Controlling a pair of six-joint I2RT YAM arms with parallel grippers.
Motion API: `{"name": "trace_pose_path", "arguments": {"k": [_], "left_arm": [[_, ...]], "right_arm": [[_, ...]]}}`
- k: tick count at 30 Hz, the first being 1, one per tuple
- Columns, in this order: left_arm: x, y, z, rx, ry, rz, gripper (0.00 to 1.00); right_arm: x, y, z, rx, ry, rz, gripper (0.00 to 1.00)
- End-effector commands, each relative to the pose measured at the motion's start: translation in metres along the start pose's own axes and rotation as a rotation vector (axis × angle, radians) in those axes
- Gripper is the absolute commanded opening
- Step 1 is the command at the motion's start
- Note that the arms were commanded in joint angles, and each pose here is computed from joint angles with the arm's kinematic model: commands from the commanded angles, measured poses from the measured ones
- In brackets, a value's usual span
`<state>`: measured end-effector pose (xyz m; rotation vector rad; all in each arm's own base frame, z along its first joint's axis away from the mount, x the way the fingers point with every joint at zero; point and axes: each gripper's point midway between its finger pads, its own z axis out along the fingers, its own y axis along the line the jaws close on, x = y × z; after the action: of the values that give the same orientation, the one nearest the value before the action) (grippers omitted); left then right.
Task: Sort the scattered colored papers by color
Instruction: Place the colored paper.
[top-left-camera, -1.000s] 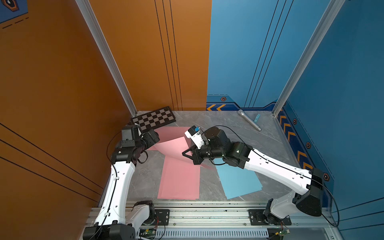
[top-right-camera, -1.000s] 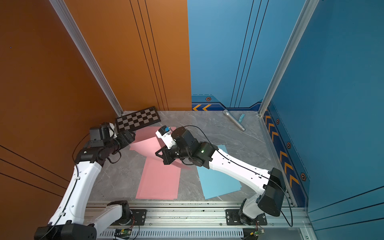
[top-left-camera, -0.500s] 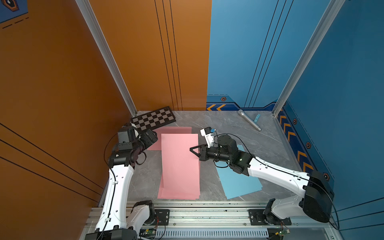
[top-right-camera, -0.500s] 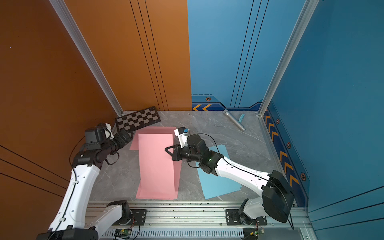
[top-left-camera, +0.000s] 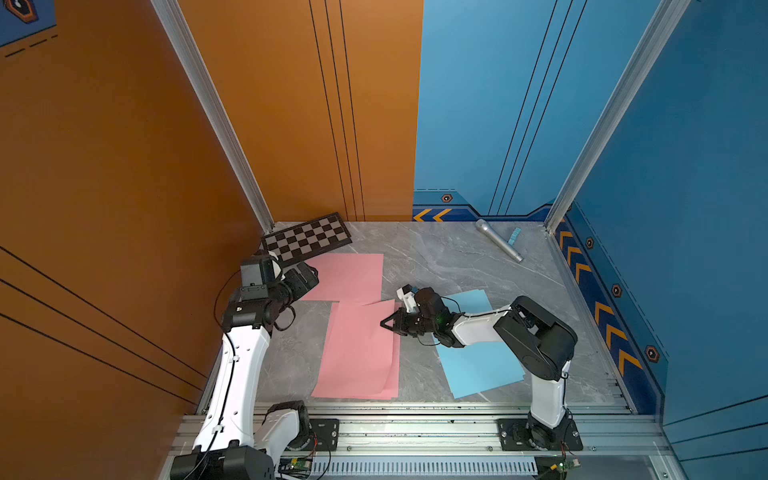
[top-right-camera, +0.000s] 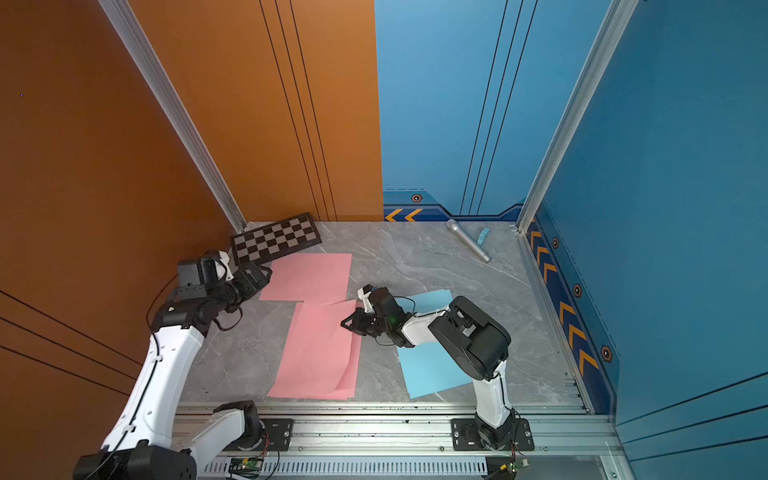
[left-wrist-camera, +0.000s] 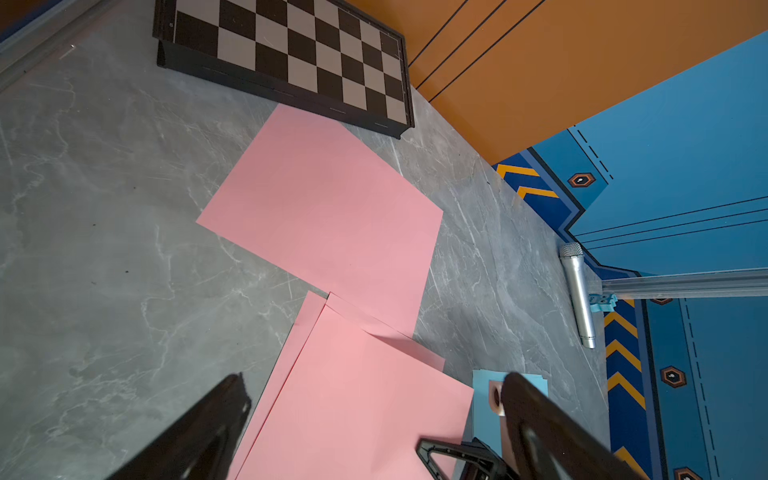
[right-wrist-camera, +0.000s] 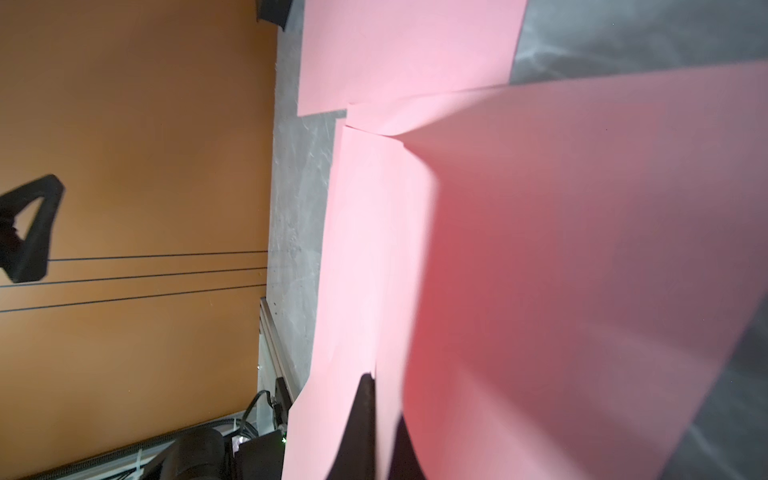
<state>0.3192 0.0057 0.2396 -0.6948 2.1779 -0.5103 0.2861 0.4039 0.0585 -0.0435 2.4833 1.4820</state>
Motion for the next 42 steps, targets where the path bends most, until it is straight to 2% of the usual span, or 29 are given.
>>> {"name": "trace_pose_path", "arguments": {"k": [1,18,22,25,27,31,37,38,42], "left_arm": [[0.002,0.001,0.004,0.015,0.016,0.004,0.98],[0.007,0.004,0.015,0.014,0.051,-0.002,0.98],[0.009,0.005,0.017,0.015,0.058,-0.003,0.98],[0.008,0.005,0.018,0.015,0.060,-0.004,0.98],[0.008,0.005,0.018,0.015,0.061,-0.002,0.98],[0.009,0.004,0.019,0.018,0.062,0.000,0.98],[0.009,0.004,0.021,0.015,0.067,0.002,0.98],[0.009,0.004,0.022,0.014,0.069,0.000,0.98],[0.008,0.003,0.027,0.017,0.079,-0.002,0.98]], "right_arm": [[-0.013,0.028,0.003,-0.093,-0.006,-0.045,0.00],[-0.020,0.002,0.010,-0.035,-0.032,-0.047,0.01],[-0.020,-0.002,0.009,-0.008,-0.039,-0.049,0.18],[-0.022,-0.001,0.006,0.004,-0.046,-0.059,0.24],[-0.023,0.000,0.003,0.024,-0.056,-0.071,0.38],[-0.029,0.008,-0.010,0.061,-0.096,-0.096,0.51],[-0.037,0.020,-0.035,0.227,-0.131,-0.206,0.63],[-0.039,0.022,-0.039,0.258,-0.133,-0.229,0.68],[-0.039,0.023,-0.042,0.334,-0.063,-0.260,0.77]]}}
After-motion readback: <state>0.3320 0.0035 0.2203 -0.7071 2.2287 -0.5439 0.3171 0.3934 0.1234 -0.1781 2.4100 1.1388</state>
